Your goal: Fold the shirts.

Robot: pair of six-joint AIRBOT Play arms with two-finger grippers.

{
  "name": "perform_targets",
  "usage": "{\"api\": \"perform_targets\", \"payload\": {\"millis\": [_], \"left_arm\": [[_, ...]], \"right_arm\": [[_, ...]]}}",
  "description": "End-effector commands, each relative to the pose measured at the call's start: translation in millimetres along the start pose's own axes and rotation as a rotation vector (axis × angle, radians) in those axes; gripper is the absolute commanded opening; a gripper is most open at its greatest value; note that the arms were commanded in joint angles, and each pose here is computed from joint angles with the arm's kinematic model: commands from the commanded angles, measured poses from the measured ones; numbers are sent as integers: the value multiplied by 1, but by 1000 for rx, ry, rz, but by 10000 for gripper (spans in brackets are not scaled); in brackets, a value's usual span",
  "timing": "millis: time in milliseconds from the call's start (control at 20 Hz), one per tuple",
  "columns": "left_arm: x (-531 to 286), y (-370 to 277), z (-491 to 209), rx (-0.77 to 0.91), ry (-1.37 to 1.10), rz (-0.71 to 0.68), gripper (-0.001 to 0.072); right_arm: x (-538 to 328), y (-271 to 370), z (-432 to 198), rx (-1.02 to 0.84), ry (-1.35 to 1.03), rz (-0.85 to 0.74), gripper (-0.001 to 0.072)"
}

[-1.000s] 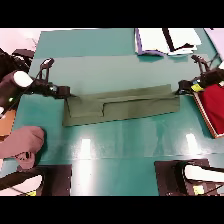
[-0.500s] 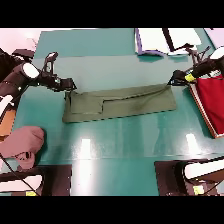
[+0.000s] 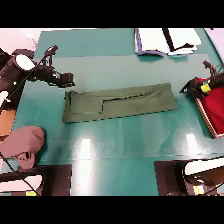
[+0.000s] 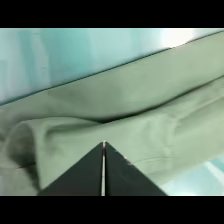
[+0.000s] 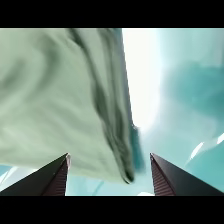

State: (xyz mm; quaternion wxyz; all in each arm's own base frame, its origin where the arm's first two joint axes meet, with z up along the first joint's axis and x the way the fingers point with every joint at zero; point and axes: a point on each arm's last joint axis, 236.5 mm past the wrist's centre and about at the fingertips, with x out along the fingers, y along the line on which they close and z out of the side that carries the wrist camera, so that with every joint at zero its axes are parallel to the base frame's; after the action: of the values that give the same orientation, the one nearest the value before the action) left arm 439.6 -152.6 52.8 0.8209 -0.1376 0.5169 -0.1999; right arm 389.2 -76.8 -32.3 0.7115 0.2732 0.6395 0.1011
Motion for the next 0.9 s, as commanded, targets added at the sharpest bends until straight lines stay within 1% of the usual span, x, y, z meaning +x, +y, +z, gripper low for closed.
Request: {"api": "perform_targets", "payload": {"millis": [0, 100, 200, 250, 350, 450, 650, 850], "left_arm": [[0, -13, 2, -20, -6, -46, 29], [3, -21, -1, -4, 2, -53, 29], [8, -34, -3, 20, 1, -64, 29], [12, -42, -2, 36, -7, -71, 29], [23, -61, -1, 64, -28, -87, 29], [42, -83, -6, 52, -31, -107, 29], [96, -120, -23, 84, -15, -134, 28], [147, -152, -38, 139, 50, -159, 27]], "right_arm": [[30, -6, -12, 54, 33, 104, 575], [50, 5, -6, 49, 24, 149, 568], [67, 15, -5, 16, 52, 149, 564], [74, 21, -5, -17, 70, 147, 487], [79, 37, 1, -97, 79, 147, 217], [73, 52, 9, -170, 67, 145, 22], [30, 97, 29, -313, -4, 141, 19], [-34, 179, 44, -444, -157, 121, 18]]}}
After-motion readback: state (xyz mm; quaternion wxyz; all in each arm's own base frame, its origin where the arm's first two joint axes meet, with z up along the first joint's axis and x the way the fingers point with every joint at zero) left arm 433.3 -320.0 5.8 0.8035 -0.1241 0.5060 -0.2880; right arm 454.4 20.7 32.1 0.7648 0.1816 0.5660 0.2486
